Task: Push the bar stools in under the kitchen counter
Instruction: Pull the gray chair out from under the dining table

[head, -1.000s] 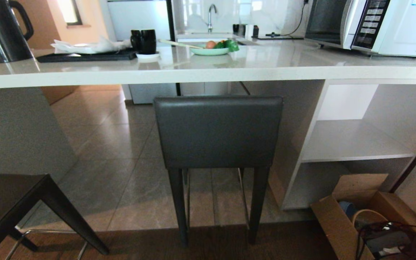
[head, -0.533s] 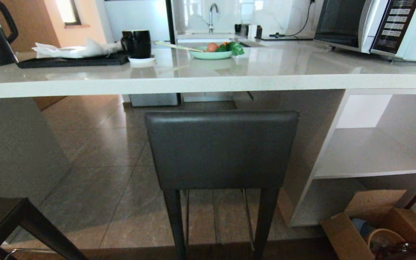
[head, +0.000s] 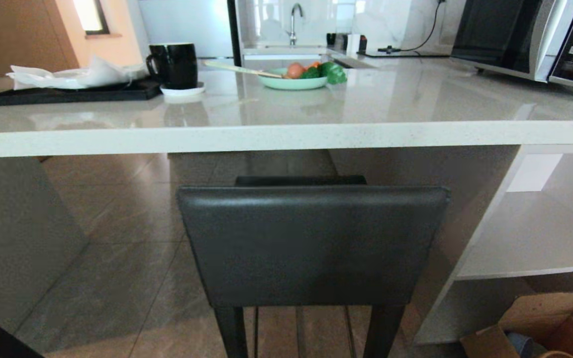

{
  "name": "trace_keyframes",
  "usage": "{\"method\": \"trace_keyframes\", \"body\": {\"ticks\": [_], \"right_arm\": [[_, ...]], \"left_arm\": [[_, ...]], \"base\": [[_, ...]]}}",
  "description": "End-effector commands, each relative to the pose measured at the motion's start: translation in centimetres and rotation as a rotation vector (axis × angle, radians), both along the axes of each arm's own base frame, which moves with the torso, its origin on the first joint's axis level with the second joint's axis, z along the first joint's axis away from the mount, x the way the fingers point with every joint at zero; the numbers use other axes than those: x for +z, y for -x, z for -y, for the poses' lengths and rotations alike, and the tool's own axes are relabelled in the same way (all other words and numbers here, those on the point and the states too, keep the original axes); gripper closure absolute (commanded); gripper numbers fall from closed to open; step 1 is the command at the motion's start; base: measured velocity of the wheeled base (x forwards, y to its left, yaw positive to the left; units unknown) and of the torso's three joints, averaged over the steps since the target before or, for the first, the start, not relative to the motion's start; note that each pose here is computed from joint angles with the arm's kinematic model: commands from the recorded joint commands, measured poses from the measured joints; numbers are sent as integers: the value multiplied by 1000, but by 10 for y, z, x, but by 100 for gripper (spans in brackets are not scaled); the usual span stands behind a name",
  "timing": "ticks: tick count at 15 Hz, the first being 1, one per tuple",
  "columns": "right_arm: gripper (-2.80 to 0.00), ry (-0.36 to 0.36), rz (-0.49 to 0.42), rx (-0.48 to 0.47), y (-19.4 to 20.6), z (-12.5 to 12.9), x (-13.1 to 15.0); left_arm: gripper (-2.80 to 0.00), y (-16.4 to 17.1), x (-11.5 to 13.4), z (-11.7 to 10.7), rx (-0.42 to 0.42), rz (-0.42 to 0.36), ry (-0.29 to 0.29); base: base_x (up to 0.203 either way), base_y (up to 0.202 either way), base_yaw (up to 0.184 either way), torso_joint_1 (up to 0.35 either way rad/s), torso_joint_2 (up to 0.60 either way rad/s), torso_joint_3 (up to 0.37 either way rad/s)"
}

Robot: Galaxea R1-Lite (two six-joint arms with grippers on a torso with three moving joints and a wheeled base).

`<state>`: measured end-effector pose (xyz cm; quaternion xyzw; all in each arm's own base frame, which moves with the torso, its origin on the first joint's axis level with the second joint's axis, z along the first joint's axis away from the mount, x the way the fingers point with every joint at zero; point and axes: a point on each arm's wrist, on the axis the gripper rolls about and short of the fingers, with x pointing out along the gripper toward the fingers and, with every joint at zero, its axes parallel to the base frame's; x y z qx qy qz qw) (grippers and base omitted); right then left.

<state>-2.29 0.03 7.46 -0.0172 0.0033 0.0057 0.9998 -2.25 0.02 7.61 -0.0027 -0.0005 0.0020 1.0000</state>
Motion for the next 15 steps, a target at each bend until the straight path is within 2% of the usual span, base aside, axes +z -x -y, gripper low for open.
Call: {"method": "trace_keyframes", "body": {"ticks": [1,3,15], "right_arm": [[0,1,-1,1,0,0,0],[0,1,-1,1,0,0,0],[0,1,-1,0,0,0,0]], "left_arm": [[0,0,0,0,1,0,1],[0,0,0,0,1,0,1],[0,0,0,0,2,0,1]], "base": [[199,0,3,7,2,-1],[150,0,5,9,2,-2],[0,0,0,0,0,0]]}}
